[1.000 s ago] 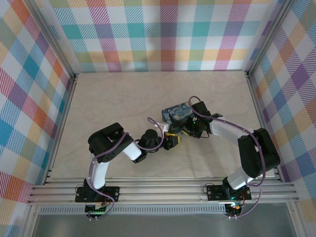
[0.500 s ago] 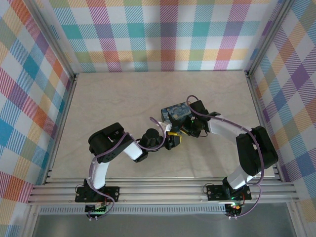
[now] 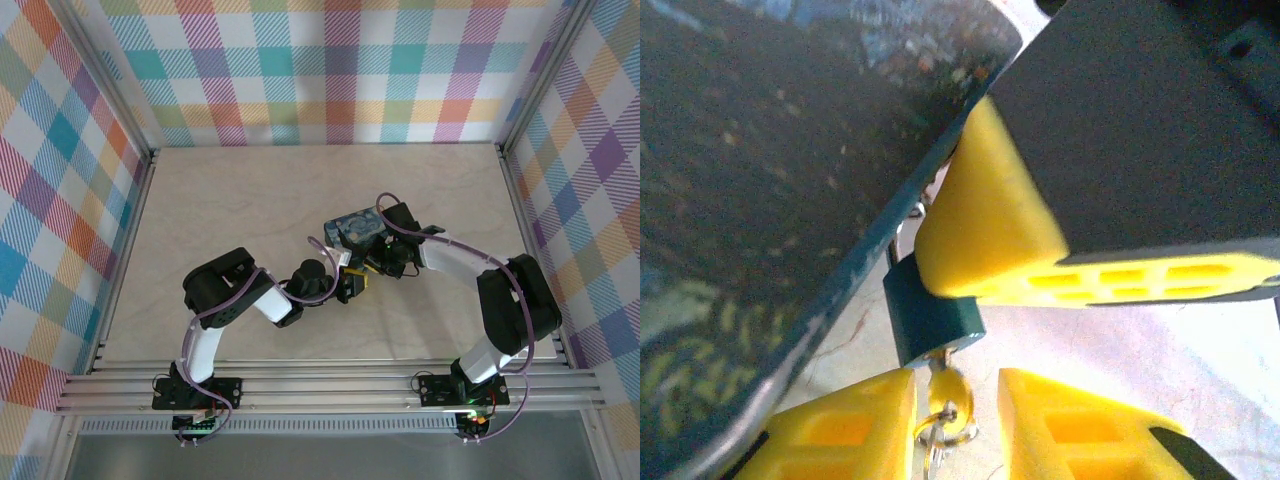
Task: Unlock the padlock with the key
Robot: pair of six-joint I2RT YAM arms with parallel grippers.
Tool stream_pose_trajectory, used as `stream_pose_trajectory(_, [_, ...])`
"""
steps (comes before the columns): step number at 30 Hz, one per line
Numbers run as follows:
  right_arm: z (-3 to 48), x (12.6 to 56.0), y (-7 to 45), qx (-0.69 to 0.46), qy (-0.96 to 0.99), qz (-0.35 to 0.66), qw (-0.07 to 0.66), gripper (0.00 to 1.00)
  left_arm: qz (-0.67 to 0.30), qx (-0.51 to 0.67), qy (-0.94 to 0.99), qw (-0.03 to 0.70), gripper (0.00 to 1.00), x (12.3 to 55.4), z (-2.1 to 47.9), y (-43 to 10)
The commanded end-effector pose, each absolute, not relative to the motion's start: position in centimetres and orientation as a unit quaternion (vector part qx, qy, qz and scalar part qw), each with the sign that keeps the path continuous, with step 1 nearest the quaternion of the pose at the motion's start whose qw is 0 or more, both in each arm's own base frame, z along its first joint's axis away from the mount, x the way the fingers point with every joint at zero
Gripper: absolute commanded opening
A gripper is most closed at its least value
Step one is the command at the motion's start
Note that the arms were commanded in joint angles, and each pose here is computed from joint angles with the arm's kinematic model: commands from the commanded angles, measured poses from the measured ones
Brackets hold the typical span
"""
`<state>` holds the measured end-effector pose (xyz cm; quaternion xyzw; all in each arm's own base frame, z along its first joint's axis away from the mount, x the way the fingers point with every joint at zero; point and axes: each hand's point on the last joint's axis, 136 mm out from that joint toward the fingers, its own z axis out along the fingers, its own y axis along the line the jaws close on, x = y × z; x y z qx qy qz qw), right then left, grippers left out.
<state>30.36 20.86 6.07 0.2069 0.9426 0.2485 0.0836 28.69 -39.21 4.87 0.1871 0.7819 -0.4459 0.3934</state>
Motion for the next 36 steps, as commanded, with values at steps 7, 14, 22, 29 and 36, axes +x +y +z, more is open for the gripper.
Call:
stream_pose_trajectory(7, [6.8, 30.7, 21.9, 0.198, 0.94, 0.264, 0.08, 0.0, -0.436, 0.193, 0.784, 0.398, 0.0, 28.7, 4.4, -39.4])
stream_pose_trajectory(14, [8.9, 30.4, 21.4, 0.201, 0.93, 0.286, 0.114, 0.44, -0.462, 0.157, 0.783, 0.386, 0.0, 28.7, 4.6, -38.7])
stream_pose_trajectory(22, [9.8, 29.3, 20.8, 0.223, 0.904, 0.331, 0.153, 0.52, -0.515, 0.091, 0.779, 0.346, 0.0, 28.5, 4.2, -37.4])
stream_pose_trajectory(29, [7.5, 29.2, 22.1, 0.224, 0.899, 0.353, 0.132, 0.53, -0.527, 0.079, 0.784, 0.319, 0.0, 28.3, 3.7, -36.9])
stream_pose_trajectory(36, [6.0, 30.2, 22.8, 0.224, 0.898, 0.353, 0.136, 0.53, -0.533, 0.078, 0.785, 0.307, 0.0, 28.4, 3.3, -37.0])
